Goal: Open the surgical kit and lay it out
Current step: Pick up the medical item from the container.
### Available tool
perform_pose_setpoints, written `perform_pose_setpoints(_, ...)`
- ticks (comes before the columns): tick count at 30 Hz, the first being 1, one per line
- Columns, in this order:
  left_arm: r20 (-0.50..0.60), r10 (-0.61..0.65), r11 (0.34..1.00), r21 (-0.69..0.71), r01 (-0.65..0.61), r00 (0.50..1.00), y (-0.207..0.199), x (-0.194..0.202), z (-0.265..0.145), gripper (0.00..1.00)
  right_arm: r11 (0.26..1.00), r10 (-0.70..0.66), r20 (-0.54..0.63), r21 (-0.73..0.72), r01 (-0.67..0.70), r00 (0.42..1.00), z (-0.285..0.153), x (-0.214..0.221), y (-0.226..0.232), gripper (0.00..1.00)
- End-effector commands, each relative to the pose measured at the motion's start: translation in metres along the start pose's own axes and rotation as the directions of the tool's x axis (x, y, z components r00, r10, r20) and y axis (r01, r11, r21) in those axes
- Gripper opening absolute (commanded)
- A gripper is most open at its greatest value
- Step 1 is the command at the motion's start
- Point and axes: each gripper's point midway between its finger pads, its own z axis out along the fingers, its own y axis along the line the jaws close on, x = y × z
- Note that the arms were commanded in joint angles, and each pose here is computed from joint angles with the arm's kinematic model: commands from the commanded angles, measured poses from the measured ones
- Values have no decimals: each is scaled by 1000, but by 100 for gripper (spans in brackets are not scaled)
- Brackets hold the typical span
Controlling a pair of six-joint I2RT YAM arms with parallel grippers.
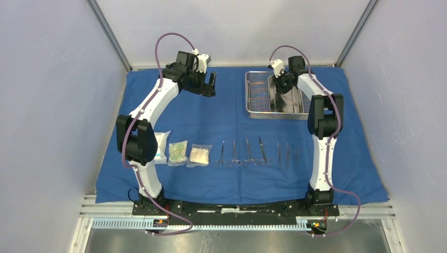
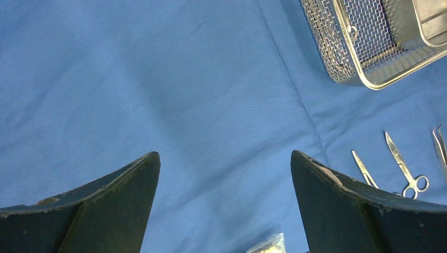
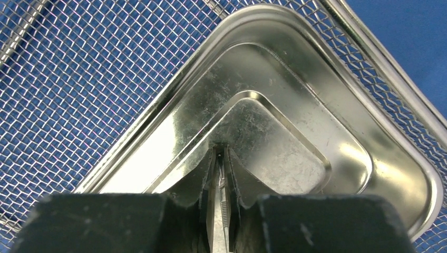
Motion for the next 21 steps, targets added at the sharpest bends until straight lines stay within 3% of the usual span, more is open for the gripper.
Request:
perform_pose_setpoints(1,38,2,1000,23,-3,999,-5,-15,-9,100,999,19,-40,-35,-21,999,0,13,8,13)
perform_pose_setpoints(8,38,-1,999,35,0,999,-7,-15,-8,100,1000,13,-5,-14,-13,1000,-6,2,3,1)
perform_pose_setpoints(21,38,-2,997,73,-1,999,-13,-15,-6,100,1000,4,149,15,-7,989,-38,-50,-3,0)
